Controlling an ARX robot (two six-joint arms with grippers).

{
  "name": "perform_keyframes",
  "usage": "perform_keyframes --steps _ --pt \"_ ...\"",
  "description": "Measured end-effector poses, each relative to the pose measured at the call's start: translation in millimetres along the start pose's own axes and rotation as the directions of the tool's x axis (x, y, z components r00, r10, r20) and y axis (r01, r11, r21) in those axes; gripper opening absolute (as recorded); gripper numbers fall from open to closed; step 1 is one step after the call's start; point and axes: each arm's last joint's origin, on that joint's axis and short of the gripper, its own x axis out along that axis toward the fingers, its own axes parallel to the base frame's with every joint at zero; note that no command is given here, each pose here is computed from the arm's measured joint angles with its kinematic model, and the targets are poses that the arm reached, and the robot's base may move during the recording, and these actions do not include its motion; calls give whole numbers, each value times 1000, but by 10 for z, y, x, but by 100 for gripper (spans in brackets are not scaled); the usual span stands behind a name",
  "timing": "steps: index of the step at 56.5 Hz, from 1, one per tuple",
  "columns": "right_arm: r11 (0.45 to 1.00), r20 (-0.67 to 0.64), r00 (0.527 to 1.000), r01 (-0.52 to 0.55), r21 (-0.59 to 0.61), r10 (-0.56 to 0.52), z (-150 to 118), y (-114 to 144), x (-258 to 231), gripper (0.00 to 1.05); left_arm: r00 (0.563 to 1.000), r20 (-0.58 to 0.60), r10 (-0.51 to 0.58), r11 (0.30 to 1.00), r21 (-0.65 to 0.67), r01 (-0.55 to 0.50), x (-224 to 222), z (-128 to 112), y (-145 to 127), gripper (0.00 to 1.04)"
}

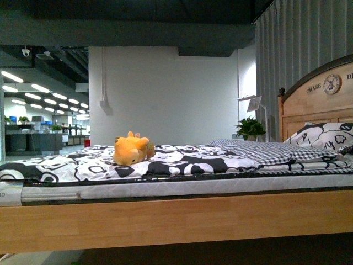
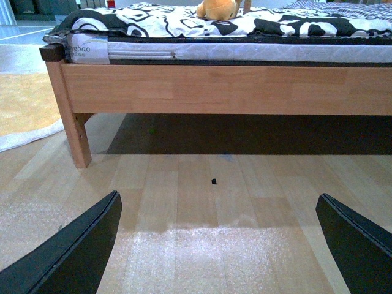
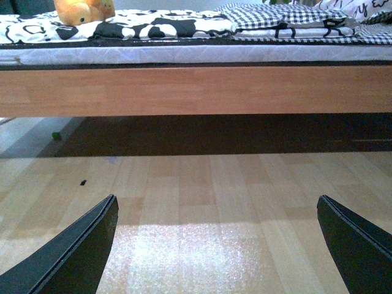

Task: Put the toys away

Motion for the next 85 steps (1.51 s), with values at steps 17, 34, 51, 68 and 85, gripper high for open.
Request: perform_keyframes --steps 17,34,51,68,85 --pt "1000 0 1000 0 0 0 0 0 0 98 1000 0 0 1000 0 0 0 0 0 98" --pt "1000 0 1000 0 0 0 0 0 0 98 1000 0 0 1000 0 0 0 0 0 98" --pt "1000 0 1000 -1 0 1 0 0 0 98 1000 0 2 1000 0 -2 0 0 0 98" --pt "1000 0 1000 0 0 0 0 0 0 98 1000 0 -1 1000 0 1 0 0 0 98" --pt "1000 0 1000 0 0 0 0 0 0 98 1000 1 -2 1000 0 2 0 1 -1 98"
